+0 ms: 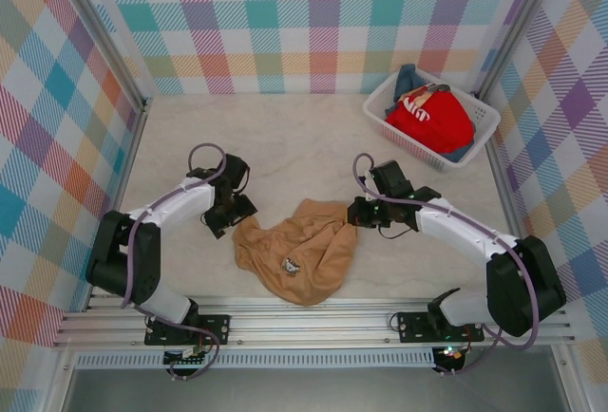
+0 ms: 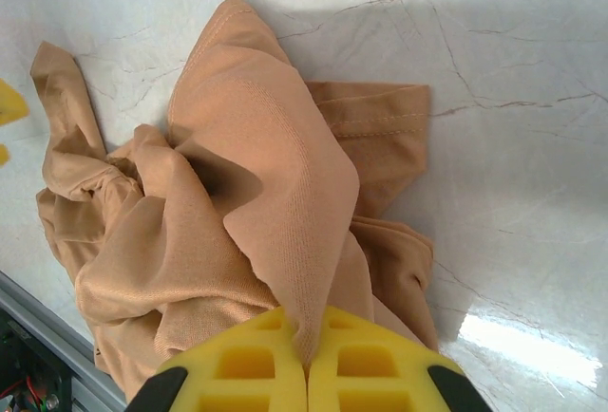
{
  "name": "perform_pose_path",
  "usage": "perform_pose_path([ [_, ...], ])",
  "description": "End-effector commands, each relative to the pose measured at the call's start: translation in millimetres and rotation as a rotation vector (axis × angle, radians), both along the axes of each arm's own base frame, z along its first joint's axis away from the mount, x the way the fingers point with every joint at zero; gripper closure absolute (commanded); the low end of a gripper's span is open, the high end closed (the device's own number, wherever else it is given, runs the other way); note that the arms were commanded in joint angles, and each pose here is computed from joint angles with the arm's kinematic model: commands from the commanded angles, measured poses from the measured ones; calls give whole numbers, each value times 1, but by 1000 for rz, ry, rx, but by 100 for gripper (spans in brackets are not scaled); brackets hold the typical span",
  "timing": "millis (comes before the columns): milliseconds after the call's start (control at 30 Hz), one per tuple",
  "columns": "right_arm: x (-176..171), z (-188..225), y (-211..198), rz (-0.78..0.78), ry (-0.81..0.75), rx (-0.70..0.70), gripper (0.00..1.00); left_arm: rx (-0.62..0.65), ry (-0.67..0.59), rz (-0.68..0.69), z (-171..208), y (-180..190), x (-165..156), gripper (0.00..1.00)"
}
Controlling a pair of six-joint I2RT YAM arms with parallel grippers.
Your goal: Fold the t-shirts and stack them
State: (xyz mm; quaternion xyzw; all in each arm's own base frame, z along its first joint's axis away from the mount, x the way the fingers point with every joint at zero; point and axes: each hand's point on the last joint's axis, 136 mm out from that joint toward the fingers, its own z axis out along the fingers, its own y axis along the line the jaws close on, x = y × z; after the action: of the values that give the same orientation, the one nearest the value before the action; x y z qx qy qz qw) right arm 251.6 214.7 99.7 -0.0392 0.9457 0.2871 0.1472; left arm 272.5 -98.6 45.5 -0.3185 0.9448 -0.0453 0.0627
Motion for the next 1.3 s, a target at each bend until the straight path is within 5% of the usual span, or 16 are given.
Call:
perform_pose_path([
  [0, 9, 7, 1, -14, -5, 6, 100, -61, -51, 42, -8, -9, 15, 29],
  [267, 26, 14, 7, -5, -12, 35, 100, -32, -42, -1, -24, -24, 55, 45],
  [367, 37, 20, 7, -19, -25, 47, 100, -48, -45, -22, -28, -30, 62, 89],
  [400, 42, 23, 7, -24, -30, 55, 100, -39, -61, -26, -23, -29, 68, 100],
  [433, 49, 27, 8, -29, -40, 64, 100, -24, -91, -23, -11, -25, 76, 100],
  [600, 98, 76, 13, -44, -141, 119, 100, -17, -352, 1, 103, -13, 150, 100],
  [767, 166, 177, 15, -71, -370, 200, 100, -69, -642, 43, 247, 2, 206, 100],
  [867, 183, 258, 12, -70, -626, 244, 100, -103, -862, 62, 342, 9, 211, 100],
  [1000, 163, 331, 3, -58, -889, 304, 97, -113, -1109, 96, 431, 22, 176, 100],
  [1133, 124, 283, 0, -42, -767, 303, 62, -48, -1090, 129, 395, 39, 119, 100],
  [1267, 74, 161, -23, -158, -473, 244, 50, -50, -762, 135, 237, 44, 56, 100],
])
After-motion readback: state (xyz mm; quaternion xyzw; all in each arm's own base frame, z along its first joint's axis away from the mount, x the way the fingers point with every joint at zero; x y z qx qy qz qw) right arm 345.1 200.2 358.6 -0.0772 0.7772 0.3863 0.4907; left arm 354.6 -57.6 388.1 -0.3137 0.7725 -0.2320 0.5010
